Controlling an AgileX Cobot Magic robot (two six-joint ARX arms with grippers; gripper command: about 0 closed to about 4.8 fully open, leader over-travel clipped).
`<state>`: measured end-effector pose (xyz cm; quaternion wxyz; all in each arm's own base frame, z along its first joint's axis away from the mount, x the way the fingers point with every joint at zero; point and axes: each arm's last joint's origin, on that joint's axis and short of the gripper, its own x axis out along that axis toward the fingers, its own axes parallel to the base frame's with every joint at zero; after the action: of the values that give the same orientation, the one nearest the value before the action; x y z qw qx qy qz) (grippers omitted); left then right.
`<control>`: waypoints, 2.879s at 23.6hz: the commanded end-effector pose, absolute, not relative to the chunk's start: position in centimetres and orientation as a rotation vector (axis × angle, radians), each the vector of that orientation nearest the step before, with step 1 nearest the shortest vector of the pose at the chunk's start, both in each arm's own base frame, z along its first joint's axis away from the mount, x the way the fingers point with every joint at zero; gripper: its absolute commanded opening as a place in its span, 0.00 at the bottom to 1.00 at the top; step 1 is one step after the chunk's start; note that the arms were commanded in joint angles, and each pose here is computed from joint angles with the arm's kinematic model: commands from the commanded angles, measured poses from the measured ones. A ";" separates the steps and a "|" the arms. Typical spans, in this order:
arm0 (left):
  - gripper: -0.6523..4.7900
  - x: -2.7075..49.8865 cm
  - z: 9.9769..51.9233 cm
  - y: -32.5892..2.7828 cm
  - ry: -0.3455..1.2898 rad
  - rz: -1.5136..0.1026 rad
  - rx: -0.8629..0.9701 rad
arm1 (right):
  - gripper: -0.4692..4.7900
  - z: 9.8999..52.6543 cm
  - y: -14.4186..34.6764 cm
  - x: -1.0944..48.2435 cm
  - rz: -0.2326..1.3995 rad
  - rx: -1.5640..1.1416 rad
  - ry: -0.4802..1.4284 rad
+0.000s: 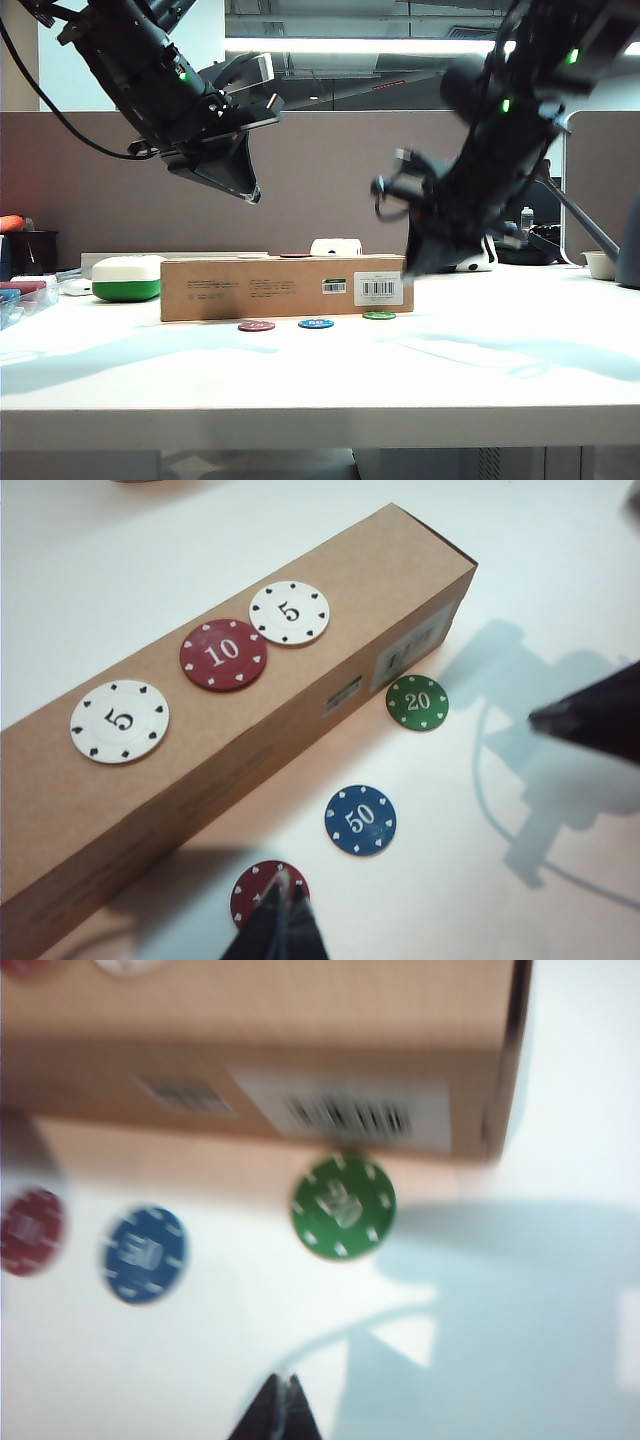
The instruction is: Push the chip, whose value equals the sum of all the chip values on the rectangular box, forward next to the box.
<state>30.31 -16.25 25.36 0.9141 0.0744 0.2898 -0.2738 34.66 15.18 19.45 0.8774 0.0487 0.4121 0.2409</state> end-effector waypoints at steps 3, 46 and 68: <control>0.11 30.3 25.4 -16.3 0.592 -0.569 0.156 | 0.07 23.1 14.5 32.8 0.498 0.099 0.840; 0.11 10.7 19.8 -5.7 0.410 -0.536 0.123 | 0.07 26.9 3.8 7.0 0.521 0.267 0.551; 0.11 6.4 23.3 -3.3 -0.059 -0.500 0.026 | 0.08 25.9 1.9 3.1 0.558 0.308 0.255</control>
<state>6.45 -3.32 23.13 0.9688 0.0123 -0.0215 -0.2467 3.14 1.95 25.71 0.9413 0.1492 0.1347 0.2714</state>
